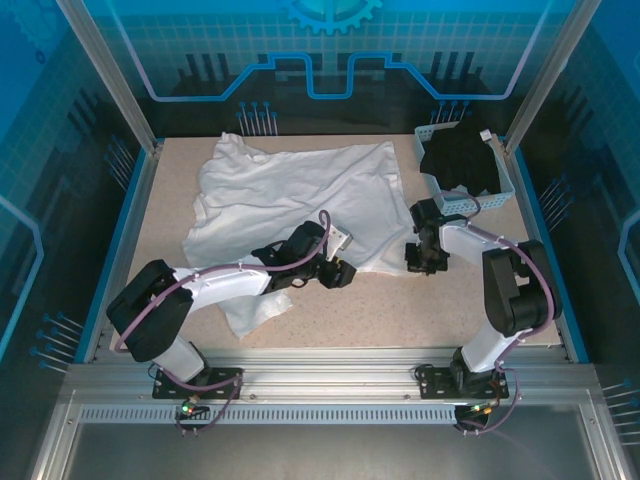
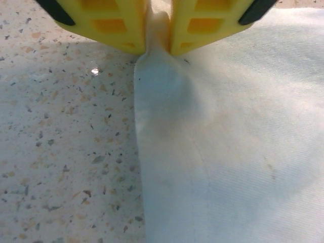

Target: Fold the inside-out t-shirt

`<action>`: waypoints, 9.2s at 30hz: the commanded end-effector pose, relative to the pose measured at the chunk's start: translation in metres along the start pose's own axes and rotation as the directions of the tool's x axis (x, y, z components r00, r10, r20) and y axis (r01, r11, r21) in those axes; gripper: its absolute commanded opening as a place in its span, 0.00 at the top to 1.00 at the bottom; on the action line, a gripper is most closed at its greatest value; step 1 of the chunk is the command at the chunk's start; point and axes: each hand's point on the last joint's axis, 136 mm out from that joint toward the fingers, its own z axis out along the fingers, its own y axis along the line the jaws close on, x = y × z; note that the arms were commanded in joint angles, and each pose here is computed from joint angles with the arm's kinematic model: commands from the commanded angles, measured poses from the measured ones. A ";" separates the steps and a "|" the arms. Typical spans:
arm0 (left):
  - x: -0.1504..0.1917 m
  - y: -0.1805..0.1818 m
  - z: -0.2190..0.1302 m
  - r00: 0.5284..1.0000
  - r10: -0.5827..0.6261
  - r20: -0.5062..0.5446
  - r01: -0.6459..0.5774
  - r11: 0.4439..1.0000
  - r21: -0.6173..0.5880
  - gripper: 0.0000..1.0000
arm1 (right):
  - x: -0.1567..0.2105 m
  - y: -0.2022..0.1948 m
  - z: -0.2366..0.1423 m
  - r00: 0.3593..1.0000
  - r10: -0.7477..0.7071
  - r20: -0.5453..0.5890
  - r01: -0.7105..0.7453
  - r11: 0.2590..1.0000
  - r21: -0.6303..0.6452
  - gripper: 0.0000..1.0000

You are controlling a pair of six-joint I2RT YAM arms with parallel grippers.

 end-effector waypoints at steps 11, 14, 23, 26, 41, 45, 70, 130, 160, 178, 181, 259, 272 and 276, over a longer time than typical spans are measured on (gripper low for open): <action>0.028 0.037 -0.037 0.988 -0.145 -0.047 0.134 0.973 -0.187 0.46 | -0.022 0.012 -0.045 0.990 -0.056 0.130 0.063 0.997 -0.049 1.00; 0.065 0.063 -0.063 0.942 -0.326 -0.082 0.292 0.914 -0.282 0.46 | -0.032 0.019 -0.056 0.984 -0.047 0.173 0.065 0.992 -0.103 1.00; 0.171 0.099 -0.142 0.727 -0.686 0.014 0.605 0.631 -0.486 0.37 | -0.050 0.032 -0.067 0.971 -0.053 0.234 0.097 0.979 -0.180 1.00; 0.191 0.107 -0.164 0.647 -0.754 0.114 0.691 0.516 -0.506 0.35 | -0.050 0.035 -0.066 0.969 -0.060 0.238 0.110 0.974 -0.201 1.00; 0.230 0.115 -0.187 0.498 -0.843 0.201 0.735 0.288 -0.613 0.49 | -0.049 0.034 -0.066 0.967 -0.052 0.250 0.118 0.959 -0.257 1.00; 0.230 0.115 -0.180 0.504 -0.847 0.168 0.716 0.302 -0.630 0.56 | -0.050 0.033 -0.066 0.967 -0.048 0.251 0.115 0.960 -0.257 1.00; 0.185 0.121 -0.162 0.577 -0.796 0.184 0.744 0.420 -0.520 1.00 | -0.055 0.016 -0.074 0.961 0.022 0.277 0.057 0.960 -0.275 1.00; -0.210 0.051 -0.550 0.372 0.130 0.919 0.518 0.793 -0.321 1.00 | -0.064 -0.007 -0.490 0.228 0.055 0.972 0.358 0.924 -0.136 1.00; -0.273 0.296 -0.337 0.644 0.022 0.765 0.556 0.674 -0.487 1.00 | -0.235 0.023 -0.338 0.402 -0.048 0.914 0.303 0.949 -0.084 1.00; -0.195 0.353 -0.185 0.588 -0.507 0.630 0.757 0.618 -0.210 0.38 | -0.240 0.070 -0.123 0.842 -0.126 0.524 0.236 0.961 -0.148 0.63; -0.151 0.309 -0.190 0.487 -0.593 0.641 0.806 0.588 -0.069 0.36 | -0.168 0.050 -0.106 0.906 -0.058 0.420 0.149 0.971 -0.187 0.62; 0.263 0.086 -0.154 0.493 -0.870 -0.027 0.598 0.361 -0.716 0.61 | -0.030 -0.020 -0.050 0.961 0.200 0.192 -0.132 0.939 -0.317 1.00; 0.249 0.093 -0.157 0.542 -0.840 0.021 0.620 0.383 -0.685 1.00 | -0.021 -0.021 -0.049 0.963 0.194 0.185 -0.129 0.940 -0.315 1.00; 0.212 0.101 -0.176 0.588 -0.799 0.129 0.671 0.392 -0.630 1.00 | -0.019 -0.026 -0.057 0.955 0.198 0.221 -0.126 0.945 -0.303 1.00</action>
